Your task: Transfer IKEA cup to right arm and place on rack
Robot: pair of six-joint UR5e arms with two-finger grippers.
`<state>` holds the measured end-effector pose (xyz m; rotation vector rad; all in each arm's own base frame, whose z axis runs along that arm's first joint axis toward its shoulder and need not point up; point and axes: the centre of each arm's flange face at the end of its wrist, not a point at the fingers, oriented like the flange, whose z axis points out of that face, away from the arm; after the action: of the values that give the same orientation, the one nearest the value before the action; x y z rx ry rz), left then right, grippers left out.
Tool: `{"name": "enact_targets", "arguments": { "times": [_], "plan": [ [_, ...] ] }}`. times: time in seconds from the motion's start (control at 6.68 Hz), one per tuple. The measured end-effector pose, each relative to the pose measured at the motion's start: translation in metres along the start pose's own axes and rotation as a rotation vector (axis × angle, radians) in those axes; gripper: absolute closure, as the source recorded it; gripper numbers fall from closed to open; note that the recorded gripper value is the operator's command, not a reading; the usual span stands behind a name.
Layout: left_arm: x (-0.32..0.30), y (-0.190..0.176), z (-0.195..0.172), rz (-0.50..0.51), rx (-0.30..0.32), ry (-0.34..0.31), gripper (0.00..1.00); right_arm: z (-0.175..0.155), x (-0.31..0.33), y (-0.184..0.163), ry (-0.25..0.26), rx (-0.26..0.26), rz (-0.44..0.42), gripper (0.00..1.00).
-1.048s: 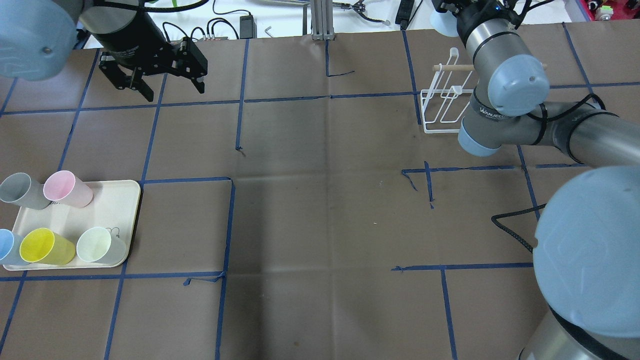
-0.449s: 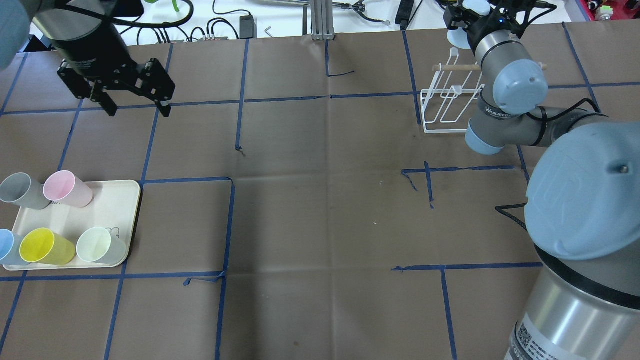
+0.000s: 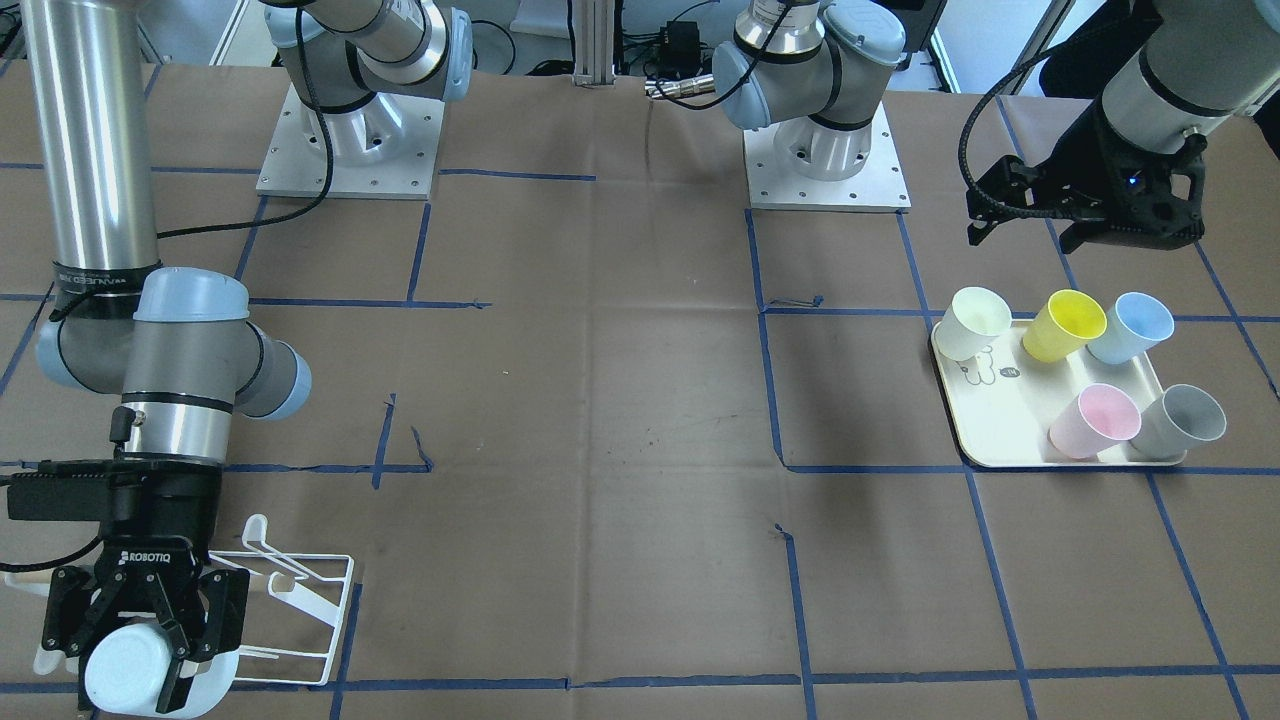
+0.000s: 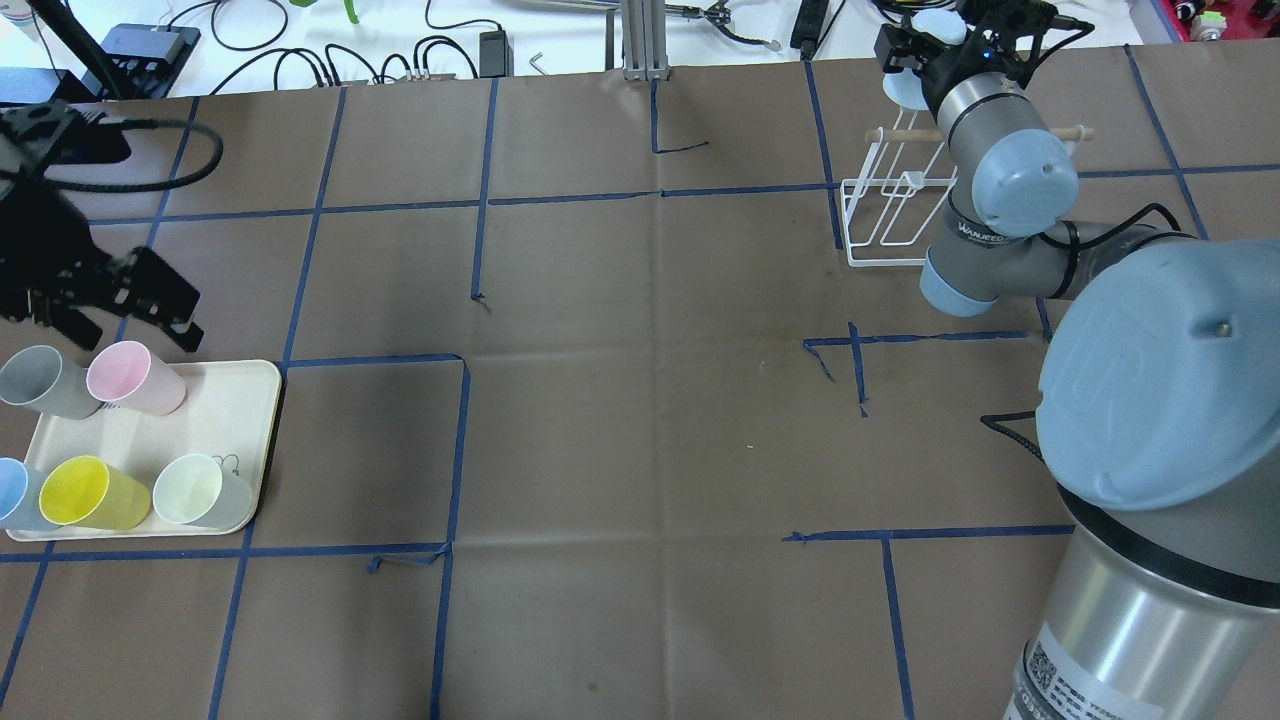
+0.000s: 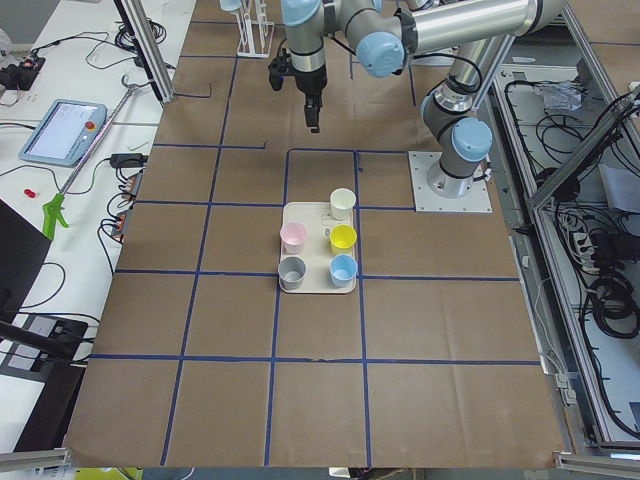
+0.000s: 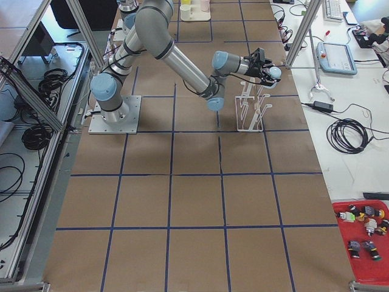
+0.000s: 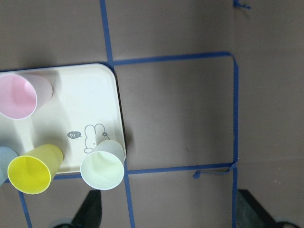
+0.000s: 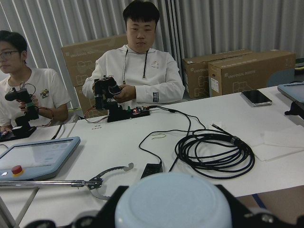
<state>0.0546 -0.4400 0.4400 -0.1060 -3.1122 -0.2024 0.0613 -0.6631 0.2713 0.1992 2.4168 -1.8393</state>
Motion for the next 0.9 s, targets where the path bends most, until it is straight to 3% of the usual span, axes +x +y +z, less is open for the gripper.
{"name": "enact_targets", "arguments": {
  "times": [0.15, 0.3, 0.9],
  "plan": [
    [-0.012, 0.020, 0.026, 0.003, 0.008, 0.001, 0.01, 0.002, -0.003, 0.008, -0.006, -0.009, 0.003, 0.13],
    [-0.021, 0.031, 0.050, 0.006, 0.020, -0.002, 0.01, 0.003, -0.005, 0.014, -0.008, -0.018, 0.003, 0.00],
    [-0.032, 0.034, 0.122, -0.010, 0.063, -0.027, 0.01, -0.001, -0.007, 0.016, -0.009, -0.056, 0.013, 0.00]
  ]
}}
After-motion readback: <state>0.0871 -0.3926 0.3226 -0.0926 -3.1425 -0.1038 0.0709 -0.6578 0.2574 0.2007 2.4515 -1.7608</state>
